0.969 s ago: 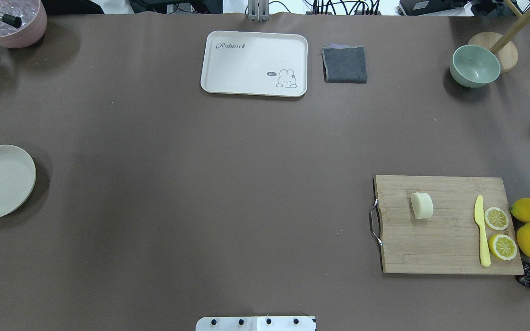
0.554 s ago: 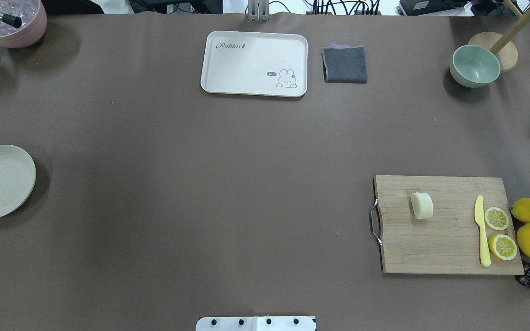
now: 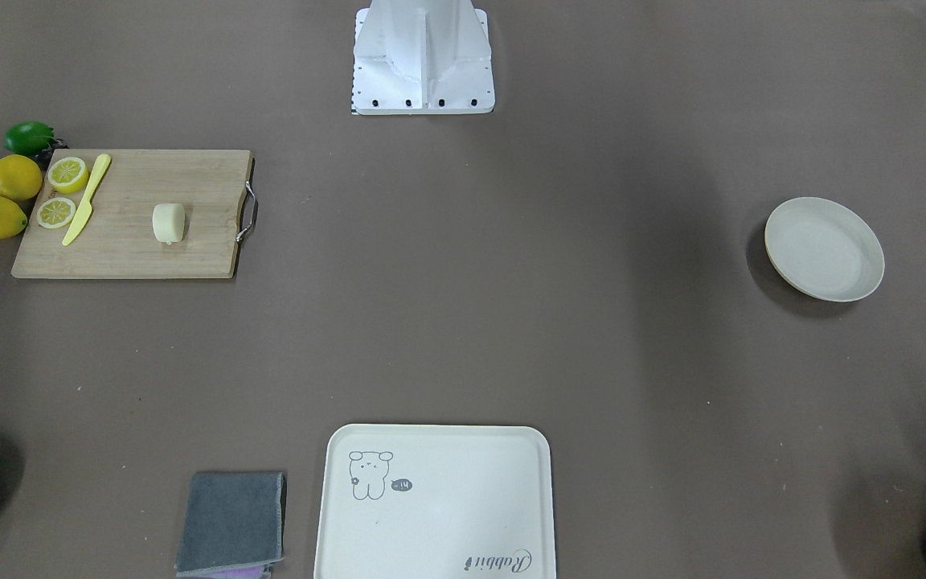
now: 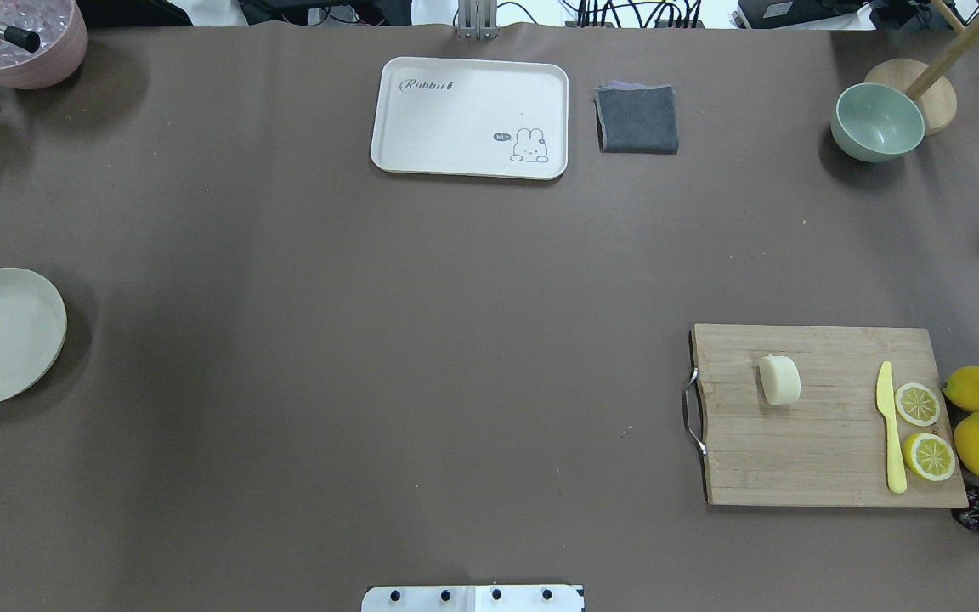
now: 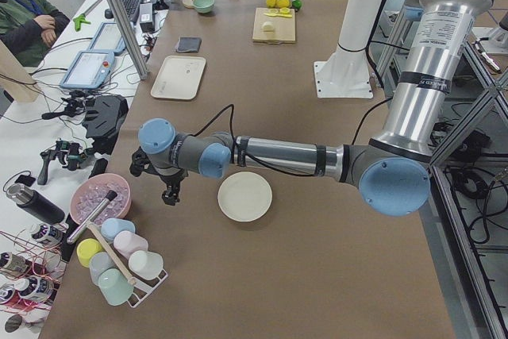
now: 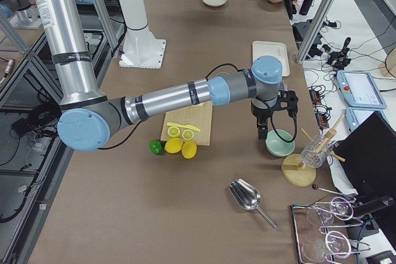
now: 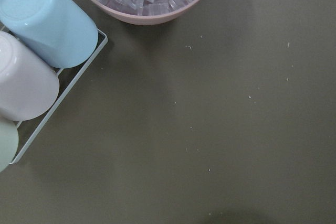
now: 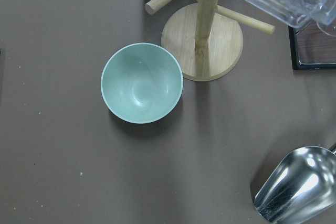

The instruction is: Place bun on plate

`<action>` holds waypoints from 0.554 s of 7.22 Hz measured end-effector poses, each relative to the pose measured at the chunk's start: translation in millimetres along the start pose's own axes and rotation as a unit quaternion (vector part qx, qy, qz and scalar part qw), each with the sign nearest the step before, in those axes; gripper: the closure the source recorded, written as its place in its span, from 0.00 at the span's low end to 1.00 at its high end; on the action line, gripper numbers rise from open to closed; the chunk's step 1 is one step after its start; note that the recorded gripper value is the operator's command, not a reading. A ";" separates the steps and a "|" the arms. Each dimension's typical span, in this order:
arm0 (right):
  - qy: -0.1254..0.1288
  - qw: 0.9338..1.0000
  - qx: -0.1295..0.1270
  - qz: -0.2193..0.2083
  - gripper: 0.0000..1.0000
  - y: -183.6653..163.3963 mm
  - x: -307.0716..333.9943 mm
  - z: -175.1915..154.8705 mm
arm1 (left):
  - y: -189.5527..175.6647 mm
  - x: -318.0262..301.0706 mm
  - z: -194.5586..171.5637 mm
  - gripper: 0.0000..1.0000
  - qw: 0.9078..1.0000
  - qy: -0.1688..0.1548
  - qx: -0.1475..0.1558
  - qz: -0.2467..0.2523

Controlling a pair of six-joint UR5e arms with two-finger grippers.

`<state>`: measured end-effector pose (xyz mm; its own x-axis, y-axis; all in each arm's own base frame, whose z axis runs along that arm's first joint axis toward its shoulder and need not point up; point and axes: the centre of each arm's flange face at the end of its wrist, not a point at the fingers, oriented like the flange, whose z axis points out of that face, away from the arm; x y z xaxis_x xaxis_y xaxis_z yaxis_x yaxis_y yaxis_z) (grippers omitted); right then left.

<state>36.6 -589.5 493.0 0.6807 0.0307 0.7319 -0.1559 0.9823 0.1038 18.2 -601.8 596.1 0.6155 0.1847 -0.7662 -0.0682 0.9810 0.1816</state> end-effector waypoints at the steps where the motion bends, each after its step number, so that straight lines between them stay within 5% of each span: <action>1: 0.001 1.000 0.002 -0.002 0.00 -1.2 -1.4 -1.3 | 12.1 -2.0 15.6 0.13 1.000 0.002 -0.008 0.008; 4: 0.002 1.000 0.008 -0.007 0.00 -2.6 -6.0 -5.6 | 51.5 -5.5 74.2 0.16 0.998 0.010 -0.027 0.050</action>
<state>36.9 -591.2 484.6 0.6857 0.0180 0.7277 -0.1573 0.9797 0.1240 69.6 -556.7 655.4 0.5883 0.2831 -0.7575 -0.1714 0.9591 0.2254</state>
